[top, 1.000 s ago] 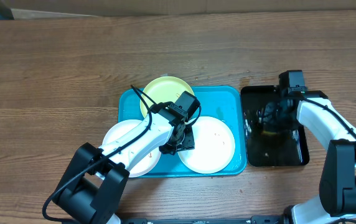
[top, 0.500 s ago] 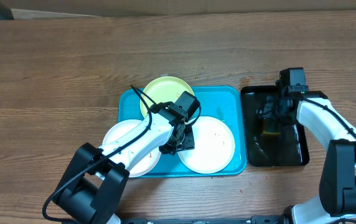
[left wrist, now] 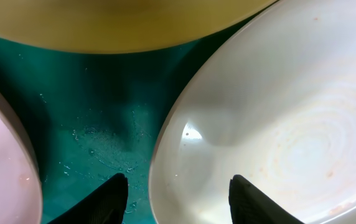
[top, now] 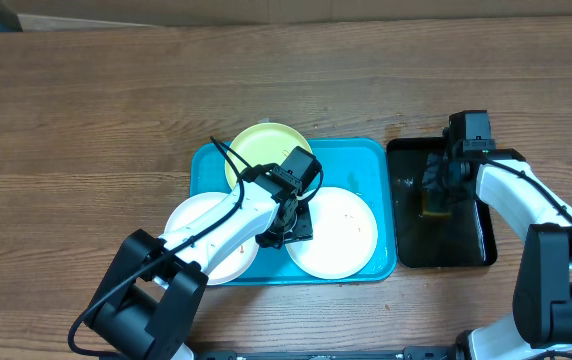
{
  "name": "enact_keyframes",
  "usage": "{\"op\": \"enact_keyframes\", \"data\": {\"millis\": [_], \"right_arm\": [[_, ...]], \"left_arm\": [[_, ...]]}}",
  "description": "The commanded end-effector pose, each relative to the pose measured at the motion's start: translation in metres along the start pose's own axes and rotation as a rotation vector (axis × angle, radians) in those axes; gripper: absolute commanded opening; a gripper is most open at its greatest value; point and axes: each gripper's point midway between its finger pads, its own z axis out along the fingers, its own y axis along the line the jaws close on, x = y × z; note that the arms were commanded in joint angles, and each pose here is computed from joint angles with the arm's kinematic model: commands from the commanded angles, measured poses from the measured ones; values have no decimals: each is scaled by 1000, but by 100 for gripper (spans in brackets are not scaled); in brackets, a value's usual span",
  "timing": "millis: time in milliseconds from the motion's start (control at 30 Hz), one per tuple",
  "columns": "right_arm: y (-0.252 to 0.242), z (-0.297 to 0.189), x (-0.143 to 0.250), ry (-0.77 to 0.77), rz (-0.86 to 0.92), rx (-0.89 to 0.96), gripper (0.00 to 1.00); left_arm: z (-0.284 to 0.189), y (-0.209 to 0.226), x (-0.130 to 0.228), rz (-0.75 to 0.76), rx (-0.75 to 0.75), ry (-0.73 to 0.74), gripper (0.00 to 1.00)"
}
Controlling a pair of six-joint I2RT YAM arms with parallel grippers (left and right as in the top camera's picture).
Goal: Clean dirty plates on tray and stack at the side
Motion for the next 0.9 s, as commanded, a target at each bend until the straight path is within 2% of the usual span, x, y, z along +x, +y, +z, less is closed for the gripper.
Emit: {"op": "enact_keyframes", "data": {"millis": [0, 100, 133, 167, 200, 267, 433, 533, 867], "right_arm": [[-1, 2, -1, -6, 3, 2, 15], [1, 2, -3, -14, 8, -9, 20], [4, 2, -2, -11, 7, -24, 40], [6, 2, -2, -5, 7, -39, 66], [9, 0, -1, 4, 8, -56, 70], [11, -3, 1, 25, 9, -65, 74], [9, -10, 8, 85, 11, -47, 74], [5, -11, 18, 123, 13, -26, 73], [-1, -9, 32, 165, 14, -1, 72]], "left_arm": [[1, 2, 2, -2, -6, -3, 55], [1, 1, 0, -2, -2, -9, 56], [1, 1, 0, -2, -1, -9, 57], [1, 1, 0, -2, -1, -9, 57], [1, 1, 0, -2, -1, -9, 57], [1, 1, 0, -2, -1, -9, 56], [1, 2, 0, -2, -6, -9, 54], [1, 2, 1, -2, -7, -9, 41], [7, 4, 2, 1, -17, 2, 37]]}}
